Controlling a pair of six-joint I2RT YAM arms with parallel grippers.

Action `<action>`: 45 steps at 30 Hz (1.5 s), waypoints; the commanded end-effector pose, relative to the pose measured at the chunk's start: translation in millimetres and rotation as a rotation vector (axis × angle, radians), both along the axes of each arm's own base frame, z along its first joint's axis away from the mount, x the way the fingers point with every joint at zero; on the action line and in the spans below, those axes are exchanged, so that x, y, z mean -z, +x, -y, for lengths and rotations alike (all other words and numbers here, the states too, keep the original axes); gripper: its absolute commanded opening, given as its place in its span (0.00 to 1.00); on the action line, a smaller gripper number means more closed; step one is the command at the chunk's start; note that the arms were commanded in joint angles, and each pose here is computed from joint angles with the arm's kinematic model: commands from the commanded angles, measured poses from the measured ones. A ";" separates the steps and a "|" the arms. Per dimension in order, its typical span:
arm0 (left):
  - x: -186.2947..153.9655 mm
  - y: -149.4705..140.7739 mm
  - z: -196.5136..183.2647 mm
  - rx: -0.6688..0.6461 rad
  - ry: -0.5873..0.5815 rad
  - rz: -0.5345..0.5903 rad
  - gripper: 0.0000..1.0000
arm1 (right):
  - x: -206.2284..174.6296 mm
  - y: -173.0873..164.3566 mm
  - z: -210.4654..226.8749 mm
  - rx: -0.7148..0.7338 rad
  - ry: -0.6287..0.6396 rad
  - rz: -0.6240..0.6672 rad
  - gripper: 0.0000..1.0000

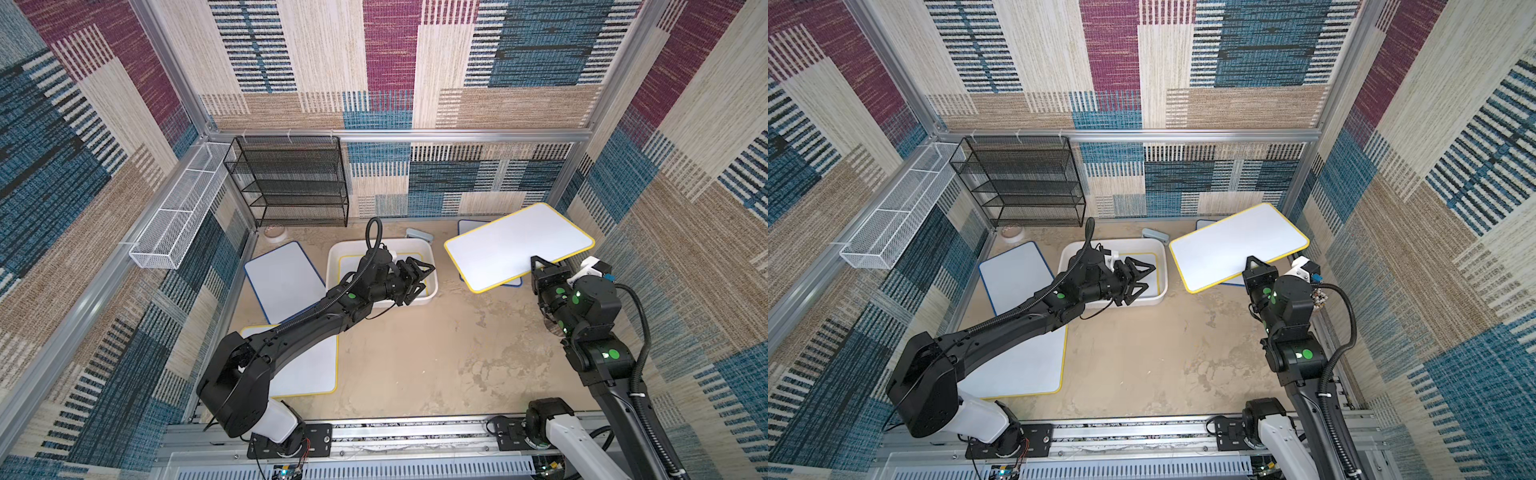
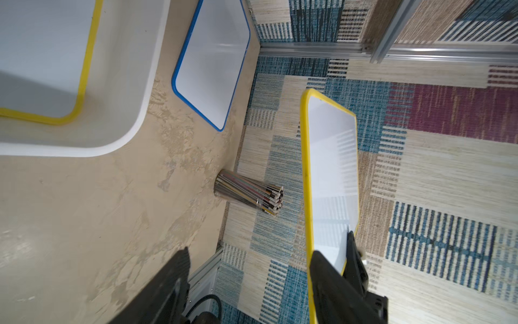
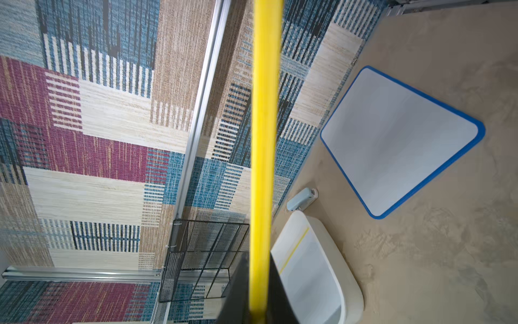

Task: Put the whiteboard into the storage box
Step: Pick up the whiteboard at the center of the board.

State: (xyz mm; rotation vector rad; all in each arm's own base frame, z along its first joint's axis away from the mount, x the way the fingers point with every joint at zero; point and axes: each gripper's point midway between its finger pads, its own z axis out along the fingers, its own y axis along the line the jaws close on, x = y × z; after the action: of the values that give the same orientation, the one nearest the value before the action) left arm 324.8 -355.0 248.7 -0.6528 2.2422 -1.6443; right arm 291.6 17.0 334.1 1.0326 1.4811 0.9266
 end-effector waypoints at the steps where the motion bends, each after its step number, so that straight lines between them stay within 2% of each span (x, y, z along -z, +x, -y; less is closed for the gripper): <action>1: -25.5 12.9 7.2 -0.094 -0.137 0.027 0.70 | -32.1 0.3 10.8 0.069 0.060 0.144 0.00; 10: -36.5 24.5 40.6 -0.167 -0.327 0.062 0.70 | -17.9 5.5 15.5 0.107 0.089 0.129 0.00; 17: -41.6 33.4 61.8 -0.176 -0.403 0.058 0.68 | -2.5 11.0 13.4 0.104 0.109 0.101 0.00; 36: -27.9 45.0 94.1 -0.160 -0.432 0.016 0.60 | 9.6 19.0 11.8 0.105 0.115 0.071 0.00; 42: -24.4 45.7 99.7 -0.153 -0.443 0.008 0.51 | 13.0 20.3 10.7 0.102 0.119 0.065 0.00; 45: -25.4 45.7 101.3 -0.149 -0.447 0.015 0.41 | 16.0 21.7 10.0 0.099 0.122 0.056 0.00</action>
State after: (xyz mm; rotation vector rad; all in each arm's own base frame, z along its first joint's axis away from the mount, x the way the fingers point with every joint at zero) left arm 369.5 -455.6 257.3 -0.8987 1.8382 -2.0173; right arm 309.6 6.7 294.5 1.1866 1.4197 0.9103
